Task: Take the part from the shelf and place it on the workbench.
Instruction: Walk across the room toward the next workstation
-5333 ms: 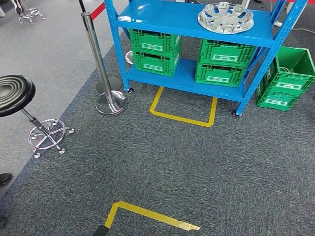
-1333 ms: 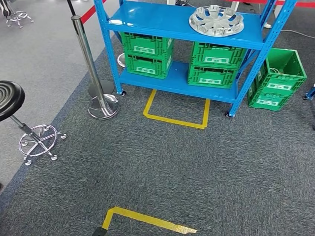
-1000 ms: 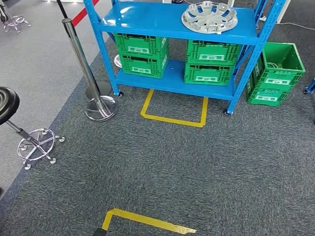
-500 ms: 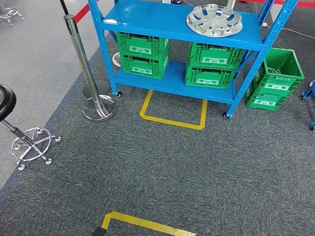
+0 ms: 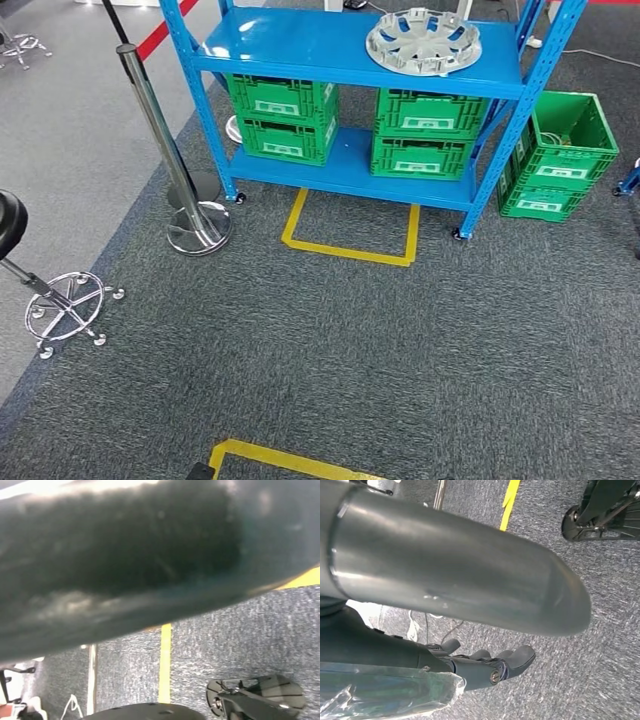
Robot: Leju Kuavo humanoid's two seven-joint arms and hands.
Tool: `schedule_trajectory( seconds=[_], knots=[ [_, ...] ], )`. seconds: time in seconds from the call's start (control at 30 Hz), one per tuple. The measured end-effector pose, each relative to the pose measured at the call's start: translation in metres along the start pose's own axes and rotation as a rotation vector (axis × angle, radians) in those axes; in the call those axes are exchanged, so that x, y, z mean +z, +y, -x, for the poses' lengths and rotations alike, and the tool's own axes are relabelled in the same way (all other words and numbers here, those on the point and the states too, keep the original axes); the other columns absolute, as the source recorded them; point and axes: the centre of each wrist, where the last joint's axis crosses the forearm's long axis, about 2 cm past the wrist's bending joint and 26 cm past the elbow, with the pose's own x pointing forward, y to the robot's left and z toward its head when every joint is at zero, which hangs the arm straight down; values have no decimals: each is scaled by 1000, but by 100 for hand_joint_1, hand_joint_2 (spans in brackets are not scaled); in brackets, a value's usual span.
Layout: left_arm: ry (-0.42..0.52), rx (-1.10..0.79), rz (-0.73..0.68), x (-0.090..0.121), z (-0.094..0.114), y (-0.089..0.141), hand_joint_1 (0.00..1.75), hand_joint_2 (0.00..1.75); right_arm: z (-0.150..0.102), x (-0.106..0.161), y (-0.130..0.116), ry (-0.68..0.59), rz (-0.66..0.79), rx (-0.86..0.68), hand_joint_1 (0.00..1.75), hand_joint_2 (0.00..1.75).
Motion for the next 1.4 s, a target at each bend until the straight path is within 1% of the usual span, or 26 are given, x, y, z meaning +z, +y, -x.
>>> schedule_trajectory(
  seconds=[1.4],
  knots=[
    [15, -4, -10, -1, 1, 2, 0, 0, -1, 0, 0, -5, 0, 4, 0, 0]
  ],
)
